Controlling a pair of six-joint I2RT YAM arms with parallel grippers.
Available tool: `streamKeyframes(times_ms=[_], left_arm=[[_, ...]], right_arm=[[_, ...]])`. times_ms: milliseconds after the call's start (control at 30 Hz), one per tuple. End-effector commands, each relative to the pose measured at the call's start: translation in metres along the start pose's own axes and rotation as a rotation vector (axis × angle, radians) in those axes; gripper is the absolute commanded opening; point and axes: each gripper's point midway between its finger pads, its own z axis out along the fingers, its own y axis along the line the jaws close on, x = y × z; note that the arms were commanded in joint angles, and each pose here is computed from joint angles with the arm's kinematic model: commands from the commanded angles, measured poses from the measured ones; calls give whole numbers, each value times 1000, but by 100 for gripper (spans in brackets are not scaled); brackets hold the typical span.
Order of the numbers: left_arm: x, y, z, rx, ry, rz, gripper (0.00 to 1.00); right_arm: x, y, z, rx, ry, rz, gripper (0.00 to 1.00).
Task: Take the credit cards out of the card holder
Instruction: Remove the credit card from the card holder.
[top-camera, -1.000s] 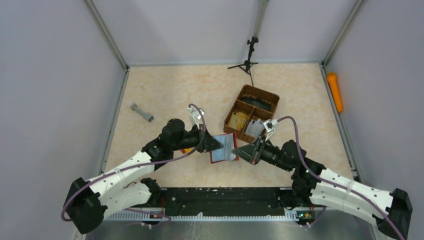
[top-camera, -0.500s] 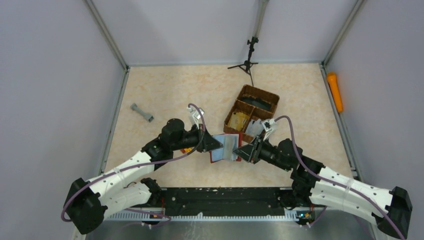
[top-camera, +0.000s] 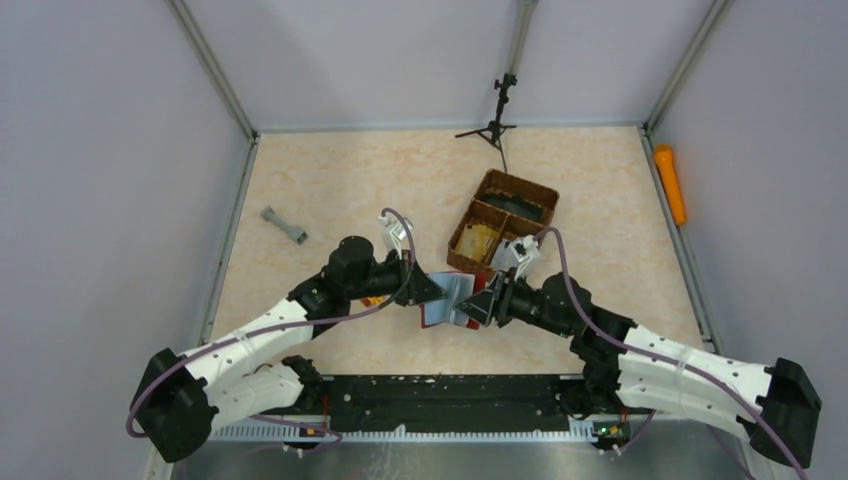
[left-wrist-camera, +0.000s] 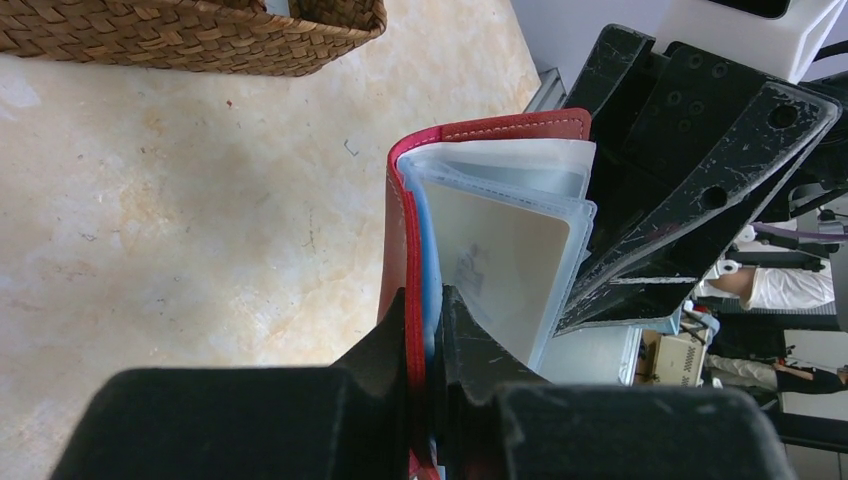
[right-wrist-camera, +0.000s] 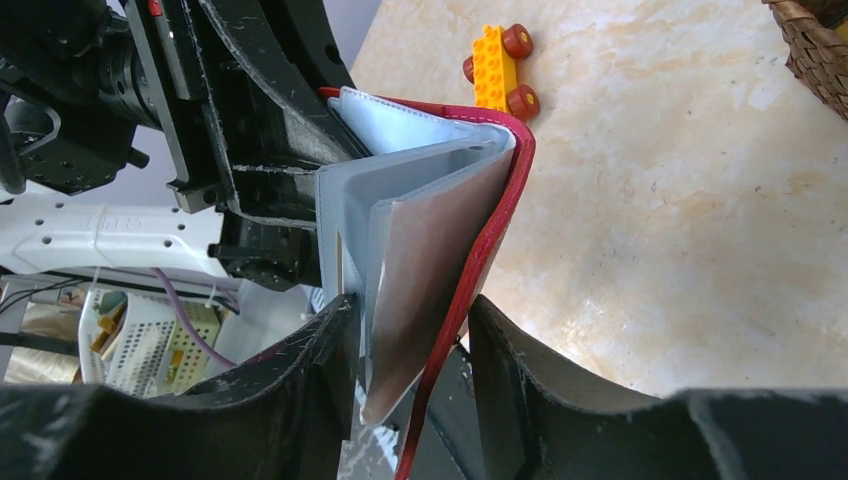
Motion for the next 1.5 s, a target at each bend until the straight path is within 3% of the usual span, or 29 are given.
streamKeyframes(times_ms=[0,267,533,733,800,1467], left_arm=[[-12,-29,-1,111,-24,56,7],[-10,-30,0,118,-14,53,9],[-12,-18,0,42,-21,45,10],[-14,-12,3,7,-22,17,9],[-14,-12,4,8,-21,4,9],[-15,0,15,-49,-31,-39,8]], right_arm=[[-12,10,2,-5,-27,-22,44],[-9,4,7,30,-8,-10,30],[-12,12,-1,-4,-23,-9,54],[-12,22,-3,-64,-22,-11,82],[-10,20,0,-49,-10,-8,87],[-11,18,20,-10,14,18,93]])
